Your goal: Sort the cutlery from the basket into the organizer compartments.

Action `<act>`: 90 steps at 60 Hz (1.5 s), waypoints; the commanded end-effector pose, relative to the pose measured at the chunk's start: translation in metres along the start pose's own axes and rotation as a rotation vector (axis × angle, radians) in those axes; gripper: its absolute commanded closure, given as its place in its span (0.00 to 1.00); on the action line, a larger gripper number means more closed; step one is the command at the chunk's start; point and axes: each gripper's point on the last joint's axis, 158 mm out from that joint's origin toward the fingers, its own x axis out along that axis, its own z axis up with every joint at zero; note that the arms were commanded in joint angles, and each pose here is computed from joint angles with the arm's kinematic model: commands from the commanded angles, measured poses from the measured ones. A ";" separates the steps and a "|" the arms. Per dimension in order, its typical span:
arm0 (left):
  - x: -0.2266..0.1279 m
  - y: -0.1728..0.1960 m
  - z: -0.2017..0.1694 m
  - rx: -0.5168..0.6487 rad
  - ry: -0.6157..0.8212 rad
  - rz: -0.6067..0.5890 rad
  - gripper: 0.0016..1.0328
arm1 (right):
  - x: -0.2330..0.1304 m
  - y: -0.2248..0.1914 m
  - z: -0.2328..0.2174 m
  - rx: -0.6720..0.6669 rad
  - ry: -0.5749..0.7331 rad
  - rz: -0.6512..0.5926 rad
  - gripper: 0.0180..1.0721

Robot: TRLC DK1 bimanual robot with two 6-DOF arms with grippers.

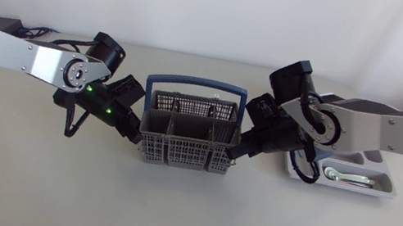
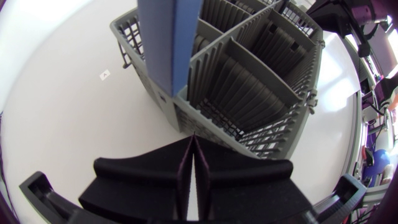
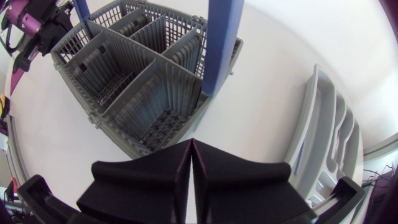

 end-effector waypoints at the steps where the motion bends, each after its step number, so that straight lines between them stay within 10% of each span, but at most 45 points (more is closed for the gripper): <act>1: 0.001 0.004 0.014 0.028 -0.032 -0.002 0.97 | 0.001 0.020 0.007 -0.016 -0.016 0.047 0.95; 38: -0.002 0.017 -0.007 -0.017 -0.012 0.014 0.97 | -0.002 -0.011 -0.009 0.001 0.007 -0.055 0.95; 65: -0.083 0.032 -0.007 -0.069 -0.196 0.147 0.96 | -0.051 -0.075 -0.020 0.049 -0.093 -0.252 0.81; 73: -0.111 0.032 -0.003 -0.092 -0.282 0.200 0.75 | -0.073 -0.086 -0.024 0.071 -0.140 -0.289 0.60; 83: -0.139 0.024 0.001 -0.083 -0.366 0.248 0.07 | -0.102 -0.100 -0.030 0.053 -0.201 -0.385 0.20; 90: -0.161 0.023 0.002 -0.093 -0.415 0.303 0.04 | -0.119 -0.110 -0.037 0.036 -0.242 -0.448 0.04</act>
